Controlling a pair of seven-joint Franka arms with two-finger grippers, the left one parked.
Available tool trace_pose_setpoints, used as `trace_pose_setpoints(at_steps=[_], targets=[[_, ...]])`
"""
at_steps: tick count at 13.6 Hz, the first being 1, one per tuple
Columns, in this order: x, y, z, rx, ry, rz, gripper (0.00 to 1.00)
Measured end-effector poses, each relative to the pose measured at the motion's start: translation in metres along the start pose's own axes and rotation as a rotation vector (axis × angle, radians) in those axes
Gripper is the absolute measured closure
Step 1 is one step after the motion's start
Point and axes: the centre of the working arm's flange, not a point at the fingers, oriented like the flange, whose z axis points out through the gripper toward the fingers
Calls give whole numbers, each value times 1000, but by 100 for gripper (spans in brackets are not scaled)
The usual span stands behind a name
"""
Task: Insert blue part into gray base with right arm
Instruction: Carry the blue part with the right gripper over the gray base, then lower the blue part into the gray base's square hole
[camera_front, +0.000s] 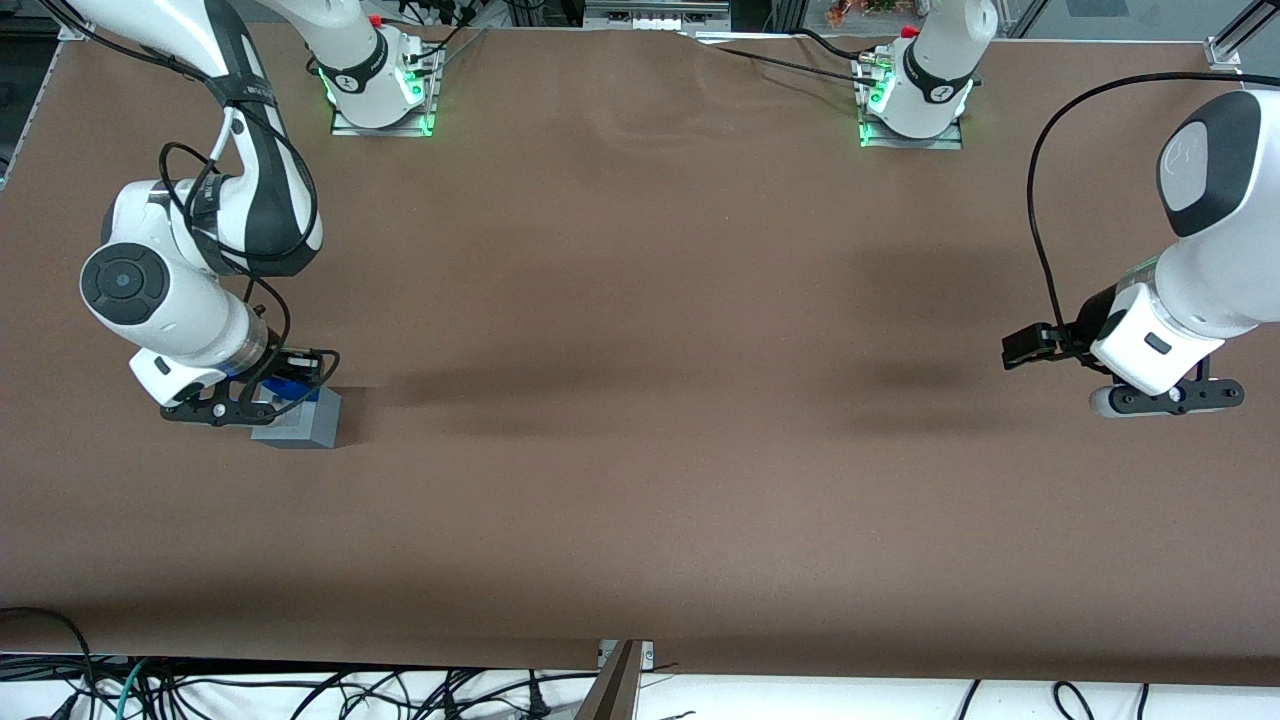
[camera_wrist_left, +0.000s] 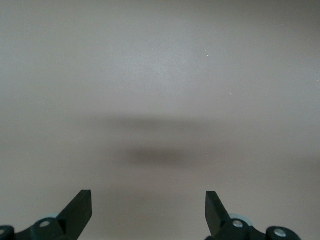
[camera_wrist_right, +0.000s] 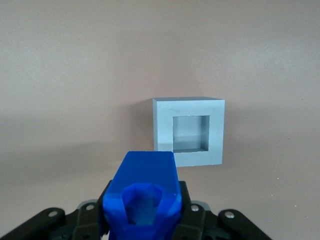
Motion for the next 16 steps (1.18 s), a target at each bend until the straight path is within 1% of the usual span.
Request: trace_pose_setpoints(at_steps=[4,16], targets=[[-1,-5,3,-3,-12,-24,50],[4,-10,1,-5,-10,-42,50]])
